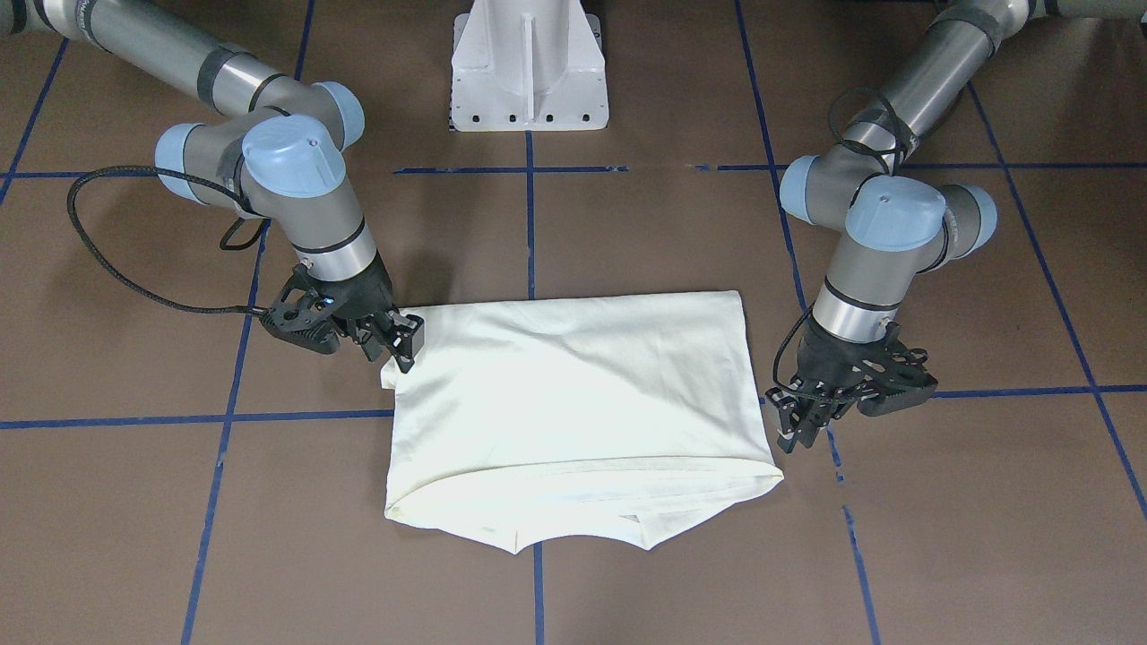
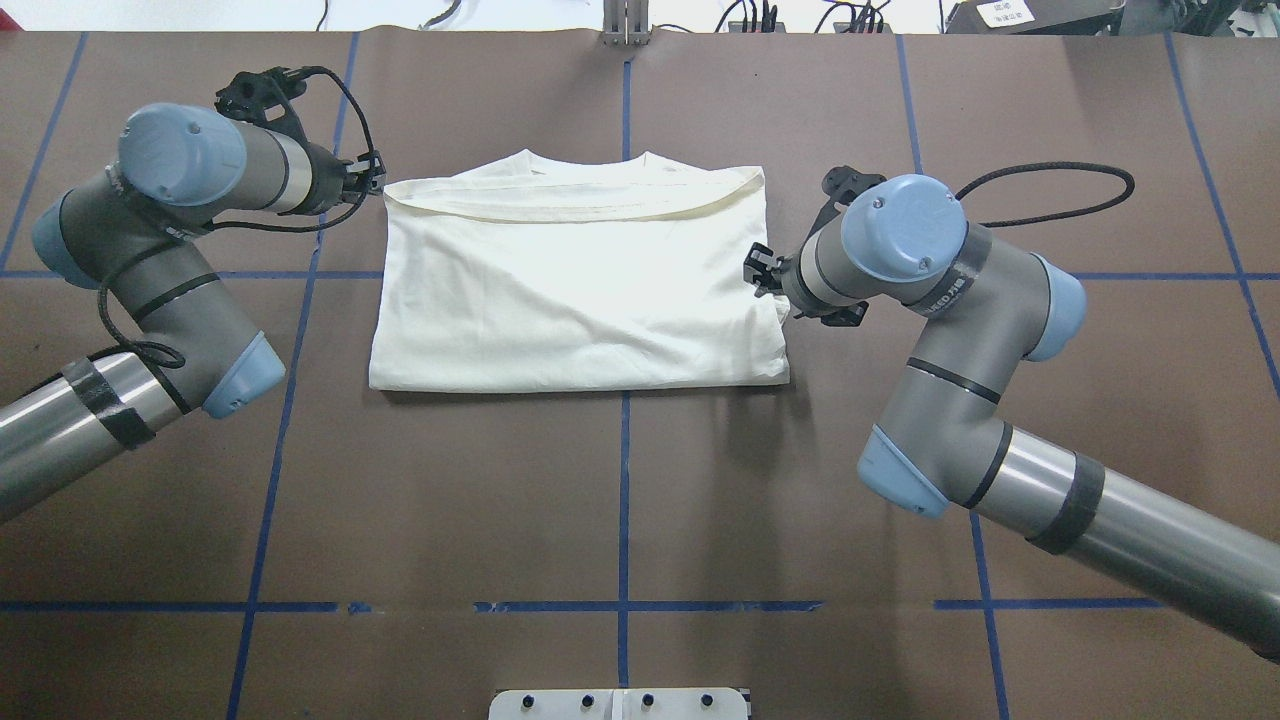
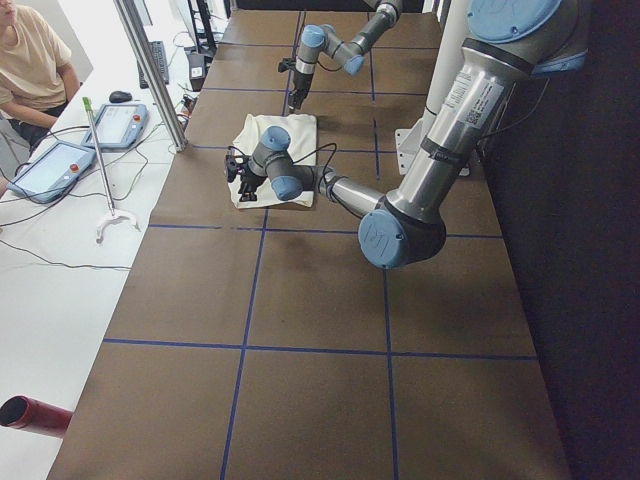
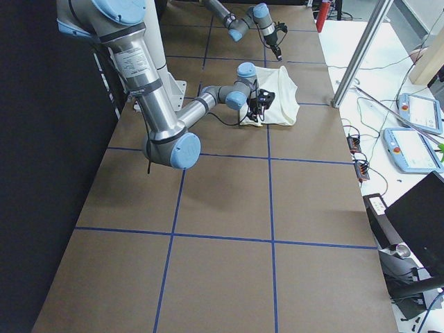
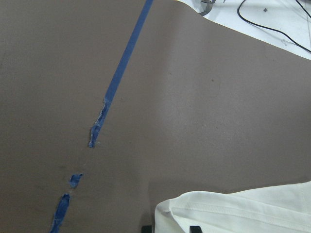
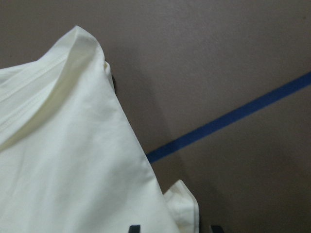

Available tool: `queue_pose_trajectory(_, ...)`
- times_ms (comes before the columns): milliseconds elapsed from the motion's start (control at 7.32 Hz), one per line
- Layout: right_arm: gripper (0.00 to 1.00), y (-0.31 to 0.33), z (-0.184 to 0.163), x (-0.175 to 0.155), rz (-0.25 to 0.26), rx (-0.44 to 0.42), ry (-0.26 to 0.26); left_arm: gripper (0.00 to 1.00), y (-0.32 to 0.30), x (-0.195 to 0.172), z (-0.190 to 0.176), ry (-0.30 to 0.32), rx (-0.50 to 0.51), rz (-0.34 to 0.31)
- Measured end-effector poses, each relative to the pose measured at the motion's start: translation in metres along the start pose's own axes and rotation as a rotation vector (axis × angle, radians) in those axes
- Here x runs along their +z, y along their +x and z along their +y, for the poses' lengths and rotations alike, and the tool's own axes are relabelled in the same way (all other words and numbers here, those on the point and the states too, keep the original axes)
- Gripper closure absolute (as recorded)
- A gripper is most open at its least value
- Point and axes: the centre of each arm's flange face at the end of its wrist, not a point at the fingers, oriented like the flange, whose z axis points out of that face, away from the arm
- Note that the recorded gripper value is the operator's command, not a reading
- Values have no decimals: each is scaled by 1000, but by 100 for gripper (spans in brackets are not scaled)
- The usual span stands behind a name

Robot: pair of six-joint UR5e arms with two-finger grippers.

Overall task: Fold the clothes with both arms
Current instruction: 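Lower the right gripper to the folded shirt's corner nearest it and grasp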

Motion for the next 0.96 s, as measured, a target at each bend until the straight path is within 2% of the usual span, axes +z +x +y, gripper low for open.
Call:
queue_pose_trajectory(410, 43, 17, 25, 4, 12, 14, -28, 62, -3, 2, 1, -1, 1, -5)
queue_pose_trajectory(547, 49, 18, 32, 9, 20, 10, -34, 62, -3, 2, 2, 0, 1, -5)
queue_pose_trajectory(683, 67, 20, 37, 13, 27, 3, -36, 62, -3, 2, 2, 1, 1, -6)
queue_pose_trajectory(820, 100, 20, 41, 16, 31, -1, -37, 62, -3, 2, 2, 2, 0, -6)
queue_pose_trajectory(956, 100, 21, 45, 17, 32, -4, -40, 62, -3, 2, 1, 3, 0, -7)
